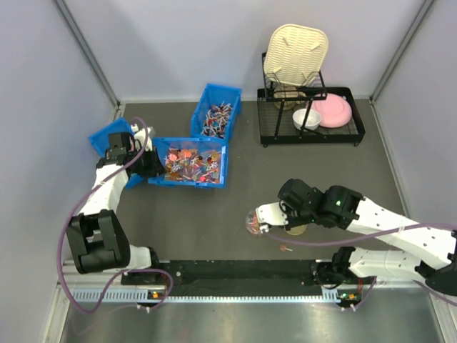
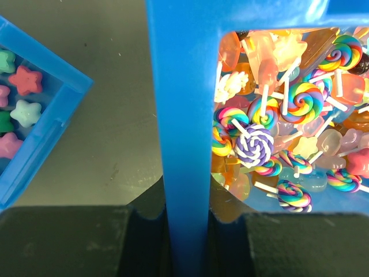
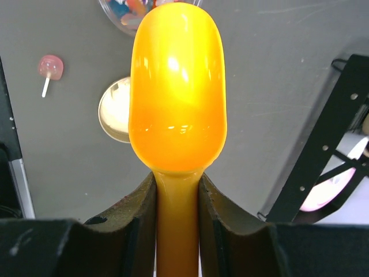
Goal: Pack the candies
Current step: Place the fake candies in the packing bottle, then scoop the fake candies from the storage box.
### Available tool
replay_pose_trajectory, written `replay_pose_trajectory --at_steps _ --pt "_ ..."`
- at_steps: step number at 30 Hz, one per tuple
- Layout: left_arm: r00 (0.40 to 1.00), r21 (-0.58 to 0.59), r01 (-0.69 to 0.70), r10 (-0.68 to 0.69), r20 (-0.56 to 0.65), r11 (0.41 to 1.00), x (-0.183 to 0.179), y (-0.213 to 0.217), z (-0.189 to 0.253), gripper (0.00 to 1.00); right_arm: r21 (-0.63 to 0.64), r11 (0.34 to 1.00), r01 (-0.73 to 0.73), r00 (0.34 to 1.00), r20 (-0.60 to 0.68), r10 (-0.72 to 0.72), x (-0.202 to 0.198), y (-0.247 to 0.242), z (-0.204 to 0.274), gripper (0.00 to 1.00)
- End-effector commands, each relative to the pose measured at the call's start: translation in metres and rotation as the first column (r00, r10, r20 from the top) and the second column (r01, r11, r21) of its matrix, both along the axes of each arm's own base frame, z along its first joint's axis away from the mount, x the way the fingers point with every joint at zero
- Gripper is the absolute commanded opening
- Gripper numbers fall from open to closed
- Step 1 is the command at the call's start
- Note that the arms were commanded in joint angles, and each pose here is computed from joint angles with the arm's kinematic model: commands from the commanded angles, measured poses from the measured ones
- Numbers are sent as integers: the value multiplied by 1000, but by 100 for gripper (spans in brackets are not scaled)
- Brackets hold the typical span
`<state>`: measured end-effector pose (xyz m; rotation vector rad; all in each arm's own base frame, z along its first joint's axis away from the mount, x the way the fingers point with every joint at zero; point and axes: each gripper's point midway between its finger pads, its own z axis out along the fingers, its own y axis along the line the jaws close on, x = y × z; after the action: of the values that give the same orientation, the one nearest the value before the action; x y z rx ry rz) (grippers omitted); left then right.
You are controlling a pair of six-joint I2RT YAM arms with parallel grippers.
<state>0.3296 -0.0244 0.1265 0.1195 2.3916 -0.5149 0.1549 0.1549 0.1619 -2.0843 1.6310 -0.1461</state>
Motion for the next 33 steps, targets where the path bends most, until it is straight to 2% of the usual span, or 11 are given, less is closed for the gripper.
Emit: replay_pose_trajectory --at_steps 1,9,16,21,29,33 --pt "983 -96 65 -48 176 993 18 -18 47 0 -14 1000 -25 999 37 25 3 14 11 0" --pt "982 -92 66 -48 181 994 17 -17 48 0 -62 997 -46 999 18 47 1 32 -8 0" --pt "982 -93 69 -51 182 993 17 -18 48 0 -6 1000 18 981 192 -16 39 62 -14 0" --pt "982 -92 66 -48 183 994 16 -17 49 0 0 999 43 972 231 -41 53 78 -25 0" --pt "982 -94 68 -50 184 993 16 -18 49 0 65 992 107 938 323 -122 84 93 -8 0" --pt "980 -93 73 -54 192 993 16 -18 51 0 84 995 60 947 312 -83 76 88 10 0"
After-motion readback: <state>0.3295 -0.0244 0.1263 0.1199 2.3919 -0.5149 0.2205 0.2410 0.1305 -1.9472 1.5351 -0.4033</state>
